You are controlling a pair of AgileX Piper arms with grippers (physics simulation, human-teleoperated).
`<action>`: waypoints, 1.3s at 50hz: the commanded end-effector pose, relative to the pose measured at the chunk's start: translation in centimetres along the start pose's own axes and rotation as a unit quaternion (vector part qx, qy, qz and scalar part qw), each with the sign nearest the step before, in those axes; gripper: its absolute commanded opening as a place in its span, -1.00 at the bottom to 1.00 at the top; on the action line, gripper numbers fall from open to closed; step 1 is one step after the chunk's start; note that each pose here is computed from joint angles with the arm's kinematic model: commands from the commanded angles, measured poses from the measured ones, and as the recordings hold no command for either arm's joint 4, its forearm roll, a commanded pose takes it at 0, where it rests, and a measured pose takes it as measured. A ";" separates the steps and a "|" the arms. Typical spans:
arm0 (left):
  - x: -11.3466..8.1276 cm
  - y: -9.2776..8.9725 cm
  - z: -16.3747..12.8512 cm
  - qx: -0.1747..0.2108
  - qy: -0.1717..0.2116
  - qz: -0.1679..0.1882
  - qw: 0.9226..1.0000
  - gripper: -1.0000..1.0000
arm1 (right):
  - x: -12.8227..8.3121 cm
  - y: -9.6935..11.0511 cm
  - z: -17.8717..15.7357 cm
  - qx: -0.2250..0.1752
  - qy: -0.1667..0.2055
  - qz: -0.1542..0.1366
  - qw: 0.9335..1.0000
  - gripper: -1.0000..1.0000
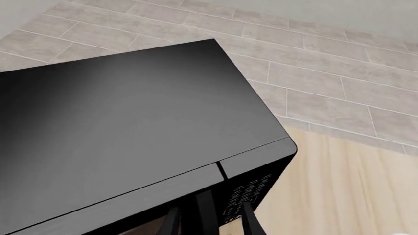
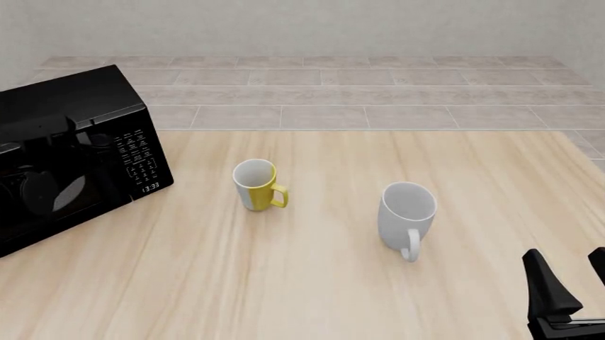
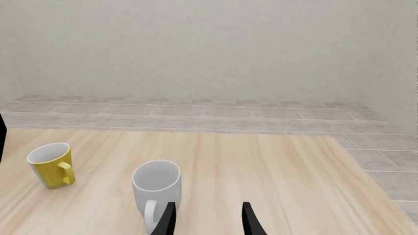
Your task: Close the microwave.
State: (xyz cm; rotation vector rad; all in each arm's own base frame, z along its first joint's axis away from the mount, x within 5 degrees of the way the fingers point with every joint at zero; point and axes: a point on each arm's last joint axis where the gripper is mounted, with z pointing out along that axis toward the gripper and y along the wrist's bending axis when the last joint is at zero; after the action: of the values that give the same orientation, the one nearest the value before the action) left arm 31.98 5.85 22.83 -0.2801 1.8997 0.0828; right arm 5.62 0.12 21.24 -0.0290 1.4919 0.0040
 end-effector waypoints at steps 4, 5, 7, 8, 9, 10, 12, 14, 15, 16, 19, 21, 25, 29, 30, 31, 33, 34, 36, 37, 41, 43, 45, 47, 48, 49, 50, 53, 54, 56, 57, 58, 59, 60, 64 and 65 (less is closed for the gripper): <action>-1.2 -1.2 5.0 0.024 -0.002 0.054 0.998 1.00 | 0.0 0.0 0.0 -0.001 0.001 0.002 1.000 1.00; -0.8 -1.8 5.4 0.032 0.011 0.048 0.998 1.00 | 0.0 0.0 0.0 -0.002 0.001 0.002 1.000 1.00; -0.8 -1.7 5.4 0.031 0.009 0.052 0.998 1.00 | 0.0 0.0 0.0 -0.002 0.001 0.002 1.000 1.00; -0.8 -1.6 5.3 0.030 0.006 0.052 0.998 1.00 | 0.0 0.0 0.0 -0.001 0.002 0.002 1.000 1.00; -0.9 -1.6 5.1 0.030 0.005 0.051 0.998 1.00 | 0.0 0.0 0.0 -0.001 0.002 0.001 1.000 1.00; -1.0 -1.6 4.8 0.030 0.001 0.055 0.998 1.00 | 0.0 0.0 0.0 -0.001 0.002 0.002 1.000 1.00; -1.1 -2.1 3.8 0.038 -0.008 0.058 0.998 1.00 | 0.0 0.0 0.0 -0.001 0.003 0.002 1.000 1.00; -1.1 -2.3 1.1 0.044 -0.046 0.082 0.995 1.00 | 0.1 0.0 0.0 -0.002 0.003 0.002 1.000 1.00; -1.3 -2.5 0.3 0.047 -0.050 0.081 0.994 1.00 | 0.1 0.0 0.0 -0.001 0.003 0.002 1.000 1.00; -1.2 -2.9 -0.8 0.055 -0.054 0.078 0.994 1.00 | 0.1 0.0 0.0 0.000 0.003 0.002 1.000 1.00; -0.8 -3.3 -3.1 0.067 -0.067 0.082 0.992 1.00 | 0.1 0.0 0.0 0.000 0.003 0.002 1.000 1.00; -0.3 -3.5 -5.6 0.077 -0.080 0.078 0.991 1.00 | 0.1 0.0 0.0 0.001 0.004 0.001 1.000 1.00; 0.3 -3.4 -10.7 0.096 -0.105 0.074 0.987 1.00 | 0.1 0.0 0.0 -0.002 0.003 0.001 1.000 1.00; 1.0 -2.8 -15.0 0.105 -0.124 0.070 0.984 1.00 | 0.0 0.0 0.0 -0.002 0.003 0.002 1.000 1.00; 1.0 -2.6 -15.7 0.104 -0.129 0.072 0.984 1.00 | 0.0 0.0 0.0 -0.002 0.003 0.001 1.000 1.00; 1.4 -2.4 -16.8 0.105 -0.132 0.074 0.983 1.00 | 0.0 0.0 0.0 -0.002 0.002 0.001 1.000 1.00; 1.6 -2.3 -17.2 0.106 -0.132 0.073 0.983 1.00 | 0.0 0.0 0.0 -0.003 0.002 0.002 1.000 1.00; 1.9 -2.0 -18.3 0.106 -0.139 0.073 0.982 1.00 | 0.0 0.0 0.0 -0.003 0.001 0.002 1.000 1.00; 2.2 -1.8 -19.9 0.107 -0.149 0.083 0.980 1.00 | 0.0 0.1 0.0 -0.005 0.000 0.002 1.000 1.00; 2.5 -1.7 -20.6 0.111 -0.146 0.078 0.980 1.00 | 0.0 0.1 0.0 -0.005 0.000 0.001 1.000 1.00; 3.1 -1.0 -22.9 0.109 -0.159 0.081 0.978 1.00 | 0.0 0.1 0.0 -0.005 -0.001 0.001 1.000 1.00; 3.3 -0.8 -24.0 0.113 -0.163 0.078 0.977 1.00 | 0.0 0.1 0.0 -0.006 -0.001 0.001 1.000 1.00; 3.6 -0.6 -25.0 0.115 -0.170 0.079 0.976 1.00 | 0.0 0.1 0.0 -0.007 -0.002 0.000 1.000 1.00; 3.7 -0.5 -25.6 0.118 -0.173 0.078 0.975 1.00 | 0.0 0.1 0.0 -0.007 -0.002 -0.001 1.000 1.00; 3.7 -0.5 -26.0 0.124 -0.170 0.068 0.975 1.00 | 0.0 0.1 0.0 -0.007 -0.002 -0.001 1.000 1.00; 3.8 -0.3 -26.7 0.122 -0.176 0.071 0.974 1.00 | 0.0 0.1 0.0 -0.007 -0.003 -0.001 1.000 1.00; 3.9 -0.1 -27.3 0.120 -0.182 0.075 0.973 1.00 | -0.1 0.1 0.0 -0.007 -0.004 -0.002 1.000 1.00; 4.4 0.2 -28.5 0.124 -0.186 0.074 0.972 1.00 | -0.1 0.1 0.0 -0.007 -0.006 -0.004 1.000 1.00; 4.4 0.2 -28.5 0.124 -0.186 0.074 0.972 1.00 | -0.1 0.1 0.0 -0.007 -0.006 -0.004 1.000 1.00; 4.7 0.5 -29.3 0.125 -0.190 0.074 0.971 1.00 | -0.1 0.1 0.0 -0.006 -0.005 -0.005 1.000 1.00; 4.8 0.5 -29.5 0.125 -0.191 0.075 0.971 1.00 | -0.1 0.1 0.0 -0.006 -0.005 -0.005 1.000 1.00; 4.5 0.6 -29.8 0.122 -0.199 0.075 0.970 1.00 | -0.1 0.1 0.0 -0.005 -0.006 -0.006 1.000 1.00; 4.4 0.6 -30.0 0.122 -0.202 0.075 0.969 1.00 | -0.1 0.1 0.0 -0.005 -0.006 -0.006 1.000 1.00; 4.3 0.6 -30.1 0.122 -0.205 0.075 0.968 1.00 | -0.1 0.1 0.0 -0.005 -0.006 -0.008 1.000 1.00; 3.9 0.6 -30.4 0.120 -0.214 0.078 0.966 1.00 | -0.1 0.1 0.0 -0.006 -0.005 -0.008 1.000 1.00; 3.9 0.6 -30.3 0.115 -0.219 0.083 0.965 1.00 | -0.1 0.1 0.0 -0.006 -0.005 -0.007 1.000 1.00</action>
State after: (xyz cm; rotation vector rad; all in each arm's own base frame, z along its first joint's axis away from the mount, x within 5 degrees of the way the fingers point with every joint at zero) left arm 4.82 -0.12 29.36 0.0460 1.5214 0.0101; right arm 5.62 0.19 21.33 -0.0454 1.4824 0.0047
